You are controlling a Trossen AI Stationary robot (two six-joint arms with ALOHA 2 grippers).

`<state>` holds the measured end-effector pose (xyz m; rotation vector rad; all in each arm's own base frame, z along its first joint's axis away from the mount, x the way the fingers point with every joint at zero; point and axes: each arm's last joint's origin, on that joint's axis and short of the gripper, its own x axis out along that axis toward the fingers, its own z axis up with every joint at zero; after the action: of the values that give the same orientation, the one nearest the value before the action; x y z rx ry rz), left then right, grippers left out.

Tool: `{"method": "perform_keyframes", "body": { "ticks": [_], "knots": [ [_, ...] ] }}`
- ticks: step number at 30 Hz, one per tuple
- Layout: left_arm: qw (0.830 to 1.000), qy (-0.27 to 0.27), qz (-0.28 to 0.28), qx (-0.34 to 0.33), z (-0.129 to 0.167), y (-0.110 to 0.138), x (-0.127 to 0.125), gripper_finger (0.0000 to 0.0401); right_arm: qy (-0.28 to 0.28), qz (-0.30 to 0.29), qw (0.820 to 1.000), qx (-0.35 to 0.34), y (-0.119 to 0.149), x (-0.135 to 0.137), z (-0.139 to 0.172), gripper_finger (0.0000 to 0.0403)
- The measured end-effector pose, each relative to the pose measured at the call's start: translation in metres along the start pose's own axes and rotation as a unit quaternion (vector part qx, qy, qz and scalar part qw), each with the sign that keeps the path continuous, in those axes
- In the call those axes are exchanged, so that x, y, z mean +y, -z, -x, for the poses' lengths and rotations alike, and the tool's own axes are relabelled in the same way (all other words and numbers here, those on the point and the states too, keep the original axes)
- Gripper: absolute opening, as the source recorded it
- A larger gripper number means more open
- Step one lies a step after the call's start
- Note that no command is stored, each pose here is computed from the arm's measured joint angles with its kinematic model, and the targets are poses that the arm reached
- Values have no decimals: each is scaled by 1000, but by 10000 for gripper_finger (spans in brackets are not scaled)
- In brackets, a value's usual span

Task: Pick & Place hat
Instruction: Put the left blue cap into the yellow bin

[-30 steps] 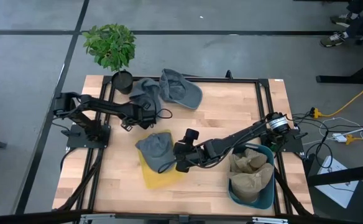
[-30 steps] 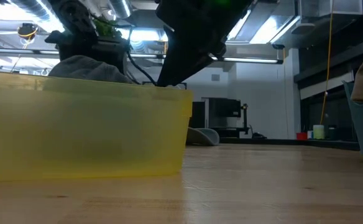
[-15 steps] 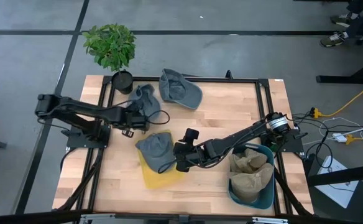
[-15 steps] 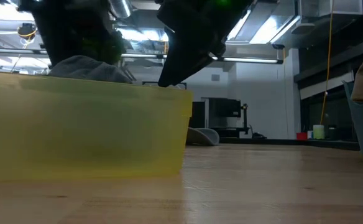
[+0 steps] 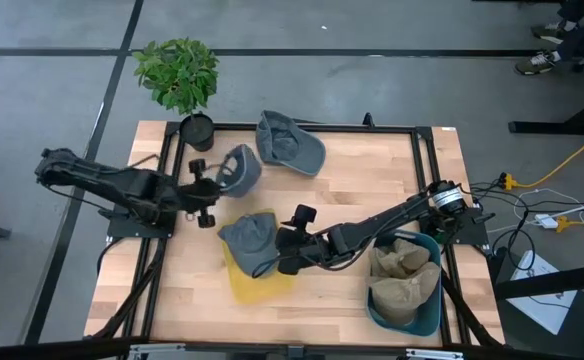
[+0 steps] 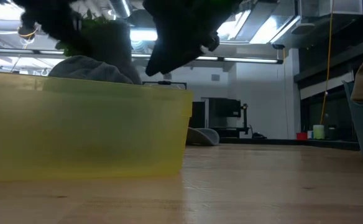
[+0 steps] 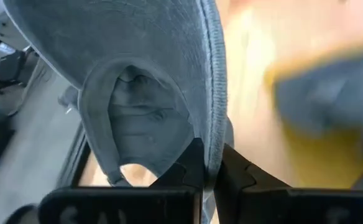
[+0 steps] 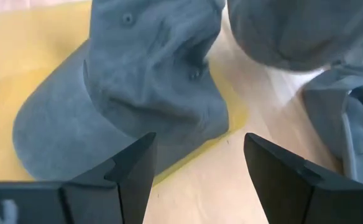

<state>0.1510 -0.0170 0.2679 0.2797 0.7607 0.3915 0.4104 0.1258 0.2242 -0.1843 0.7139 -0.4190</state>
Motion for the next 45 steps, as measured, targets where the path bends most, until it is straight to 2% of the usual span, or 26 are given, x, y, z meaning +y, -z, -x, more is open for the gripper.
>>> {"method": "perform_keyframes", "body": {
  "ticks": [5, 14, 17, 21, 25, 28, 31, 34, 38, 42, 45],
  "knots": [
    [991, 23, 94, -96, 20, -8, 7, 8, 38, -5, 999, -22, -3, -2, 0, 241],
    [964, 58, 165, -201, 52, -8, 21, 8, 170, 63, 983, -36, 6, 4, 20, 241],
    [950, 82, 185, -237, 61, -9, 24, 8, 203, 65, 977, -23, 14, 1, 24, 241],
    [932, 136, 203, -267, 70, -12, 24, 8, 208, 55, 976, -16, 17, -1, 24, 241],
    [918, 205, 211, -266, 74, -11, 19, 8, 206, 60, 977, -21, 15, 0, 24, 241],
    [904, 251, 230, -258, 76, -11, 16, 8, 201, 86, 976, -23, 13, 2, 25, 241],
    [893, 280, 250, -249, 78, -11, 15, 8, 171, 123, 977, -36, 8, 12, 29, 241],
    [884, 292, 271, -245, 80, -10, 16, 8, 135, 167, 974, -72, 0, 27, 38, 241],
    [877, 291, 294, -242, 82, -6, 19, 8, 119, 230, 959, -115, -8, 42, 52, 241],
    [875, 284, 303, -248, 84, -4, 23, 8, 147, 296, 935, -127, -16, 50, 69, 241],
    [871, 289, 313, -245, 84, -4, 23, 8, 165, 311, 927, -130, -24, 50, 77, 241]
  ]
}}
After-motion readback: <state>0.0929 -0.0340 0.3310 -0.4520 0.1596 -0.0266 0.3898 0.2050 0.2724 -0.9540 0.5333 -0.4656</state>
